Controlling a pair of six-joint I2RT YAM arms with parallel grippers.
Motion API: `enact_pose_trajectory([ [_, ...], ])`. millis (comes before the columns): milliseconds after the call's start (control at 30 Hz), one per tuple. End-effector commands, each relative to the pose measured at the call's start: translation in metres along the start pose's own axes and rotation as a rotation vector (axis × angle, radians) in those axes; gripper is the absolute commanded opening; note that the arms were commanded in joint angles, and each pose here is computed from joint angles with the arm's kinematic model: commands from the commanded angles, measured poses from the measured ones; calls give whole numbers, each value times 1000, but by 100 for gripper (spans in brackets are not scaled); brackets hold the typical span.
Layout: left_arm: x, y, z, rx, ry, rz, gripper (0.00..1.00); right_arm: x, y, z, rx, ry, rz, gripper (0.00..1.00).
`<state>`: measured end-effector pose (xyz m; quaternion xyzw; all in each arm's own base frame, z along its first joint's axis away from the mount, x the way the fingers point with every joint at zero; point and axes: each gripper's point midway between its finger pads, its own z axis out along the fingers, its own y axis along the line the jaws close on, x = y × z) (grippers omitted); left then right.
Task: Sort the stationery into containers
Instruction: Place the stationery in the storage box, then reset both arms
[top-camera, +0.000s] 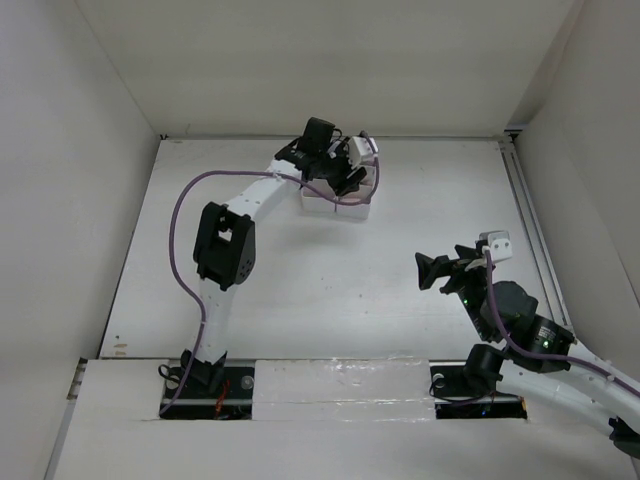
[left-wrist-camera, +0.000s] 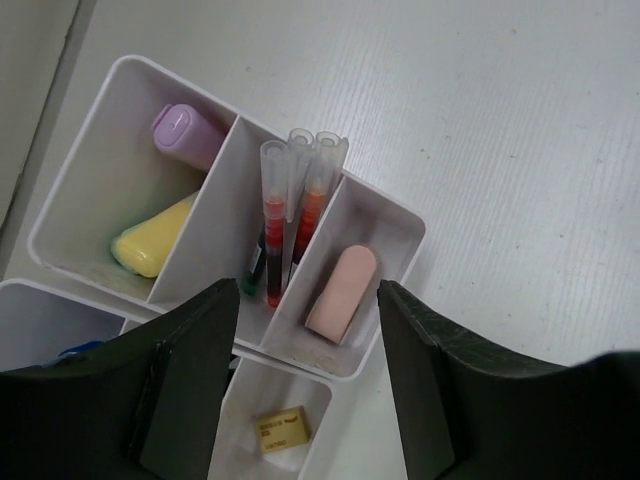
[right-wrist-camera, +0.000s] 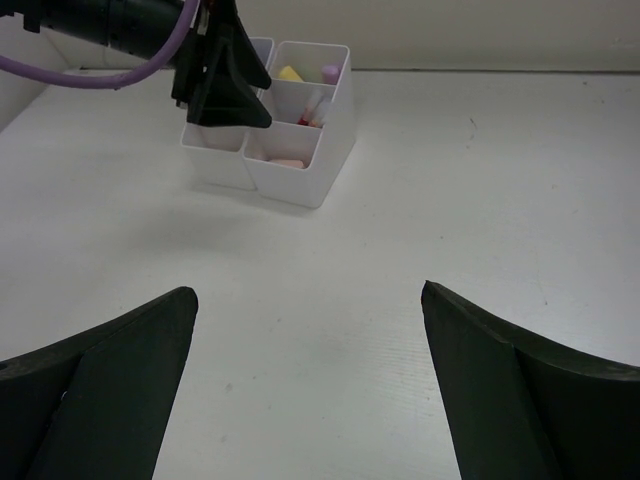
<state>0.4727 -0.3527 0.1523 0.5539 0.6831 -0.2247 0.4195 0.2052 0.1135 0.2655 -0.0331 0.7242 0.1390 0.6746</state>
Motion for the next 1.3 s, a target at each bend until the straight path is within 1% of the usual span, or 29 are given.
enact_pose_trajectory([
  [0,-88,4,-55,-93,-154,78,55,-9,5,1,-20,-31,14,100],
  [33,-97,4,-59,-126,-177,83,56,-9,5,1,-20,-31,14,100],
  [67,-105,9,-69,-172,-191,74,99,-9,5,1,-20,-31,14,100],
  [133,-135,18,-103,-302,-245,15,100,-9,5,2,-18,-21,5,100],
  [167,-146,22,-115,-345,-282,-17,100,-17,3,0,-10,-29,11,100],
  [200,-150,34,-131,-442,-294,-83,100,-18,2,1,12,-16,32,100],
  [233,-169,34,-162,-506,-363,-138,100,-14,-3,-2,33,20,10,100],
  [267,-166,32,-169,-538,-412,-280,100,-18,-6,-4,49,29,-3,100],
  [300,-164,33,-183,-590,-445,-364,100,-31,-4,-6,50,29,31,100],
  [333,-150,44,-204,-729,-460,-473,100,-31,-6,-7,56,52,7,100],
  [367,-159,34,-242,-777,-541,-544,100,-34,-2,-8,33,60,7,100],
  [400,-125,23,-232,-786,-530,-672,100,-43,2,-8,21,59,10,100],
  [433,-106,23,-249,-886,-545,-738,100,-45,2,-9,22,62,7,100],
  [467,-109,7,-285,-926,-631,-783,100,-47,3,-11,13,70,3,100],
  [500,-68,-7,-276,-953,-577,-837,100,-52,6,-11,-4,73,5,100],
  [567,-44,-25,-292,-977,-621,-945,100,-56,11,-12,-31,80,-2,100],
  [600,-47,-41,-320,-967,-695,-952,100,-55,15,-15,-62,93,-14,100],
  [633,-16,-55,-310,-970,-635,-976,100,-63,18,-17,-81,89,-7,100],
  [667,-7,-63,-315,-972,-652,-1022,100,-64,19,-19,-96,98,-19,100],
  [700,-8,-75,-335,-962,-712,-1027,100,-66,22,-22,-124,103,-29,100],
  [733,14,-86,-331,-966,-663,-1047,100,-69,21,-24,-124,102,-29,100],
  [900,33,-123,-371,-960,-714,-1091,100,-89,8,-38,-115,84,-26,100],
  [933,32,-131,-385,-950,-759,-1098,100,-88,5,-40,-112,97,-37,100],
  [967,40,-137,-386,-956,-729,-1101,100,-93,2,-44,-114,85,-26,100],
  [1067,49,-144,-400,-992,-707,-1106,100,-97,-8,-53,-106,68,-15,100],
  [1100,57,-148,-399,-1003,-657,-1100,100,-98,-13,-56,-96,62,-12,100],
  [1133,59,-147,-404,-1024,-658,-1112,100,-98,-13,-56,-96,62,-3,100],
  [1200,48,-149,-406,-986,-697,-1091,100,-98,-17,-58,-86,59,-2,100],
  [1267,51,-150,-406,-988,-691,-1081,100,-96,-20,-58,-74,63,-8,100],
])
